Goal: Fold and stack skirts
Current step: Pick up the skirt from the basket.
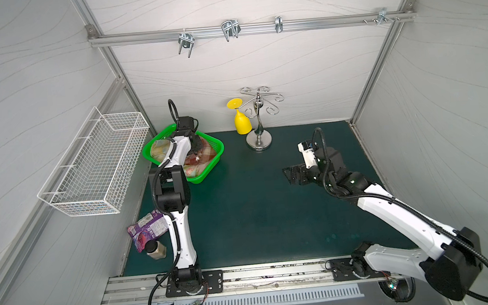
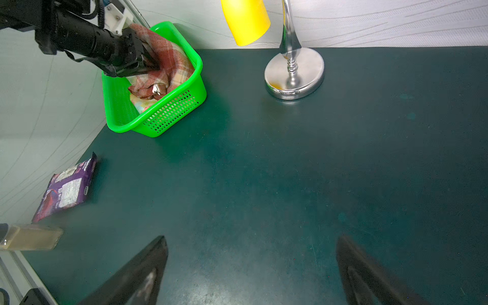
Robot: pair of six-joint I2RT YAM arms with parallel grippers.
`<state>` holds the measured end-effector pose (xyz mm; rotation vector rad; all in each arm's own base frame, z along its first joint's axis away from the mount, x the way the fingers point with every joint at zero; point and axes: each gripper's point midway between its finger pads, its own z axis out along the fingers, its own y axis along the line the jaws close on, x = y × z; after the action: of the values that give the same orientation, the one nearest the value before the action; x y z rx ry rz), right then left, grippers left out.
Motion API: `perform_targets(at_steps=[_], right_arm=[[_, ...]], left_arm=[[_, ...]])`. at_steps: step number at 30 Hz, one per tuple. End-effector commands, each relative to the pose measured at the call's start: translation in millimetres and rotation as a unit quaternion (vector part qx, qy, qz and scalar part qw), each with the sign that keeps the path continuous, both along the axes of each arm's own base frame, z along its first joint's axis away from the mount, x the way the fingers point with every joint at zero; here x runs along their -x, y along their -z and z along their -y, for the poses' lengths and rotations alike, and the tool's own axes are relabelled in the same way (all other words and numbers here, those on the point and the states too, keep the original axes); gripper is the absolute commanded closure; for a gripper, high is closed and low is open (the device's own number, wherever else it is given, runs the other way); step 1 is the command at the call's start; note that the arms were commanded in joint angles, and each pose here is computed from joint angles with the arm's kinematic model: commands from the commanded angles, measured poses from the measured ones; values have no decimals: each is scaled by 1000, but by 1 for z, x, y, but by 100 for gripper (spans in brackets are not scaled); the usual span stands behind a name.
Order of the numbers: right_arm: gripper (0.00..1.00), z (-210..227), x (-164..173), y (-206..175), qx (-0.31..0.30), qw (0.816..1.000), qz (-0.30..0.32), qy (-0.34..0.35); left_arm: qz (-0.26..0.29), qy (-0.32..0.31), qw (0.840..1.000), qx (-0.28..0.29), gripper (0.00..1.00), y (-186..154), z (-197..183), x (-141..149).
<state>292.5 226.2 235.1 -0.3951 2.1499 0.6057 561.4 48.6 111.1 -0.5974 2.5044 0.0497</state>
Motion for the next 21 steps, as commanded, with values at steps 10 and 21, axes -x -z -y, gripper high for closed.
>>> perform_targets(at_steps=[10,21], right_arm=[[1,-8,2,-6,-13,1000,3,-10],[1,-10,3,-19,-16,999,19,-19]], left_arm=[[67,2,996,55,100,-77,21,22],[198,27,970,136,100,-194,50,55]])
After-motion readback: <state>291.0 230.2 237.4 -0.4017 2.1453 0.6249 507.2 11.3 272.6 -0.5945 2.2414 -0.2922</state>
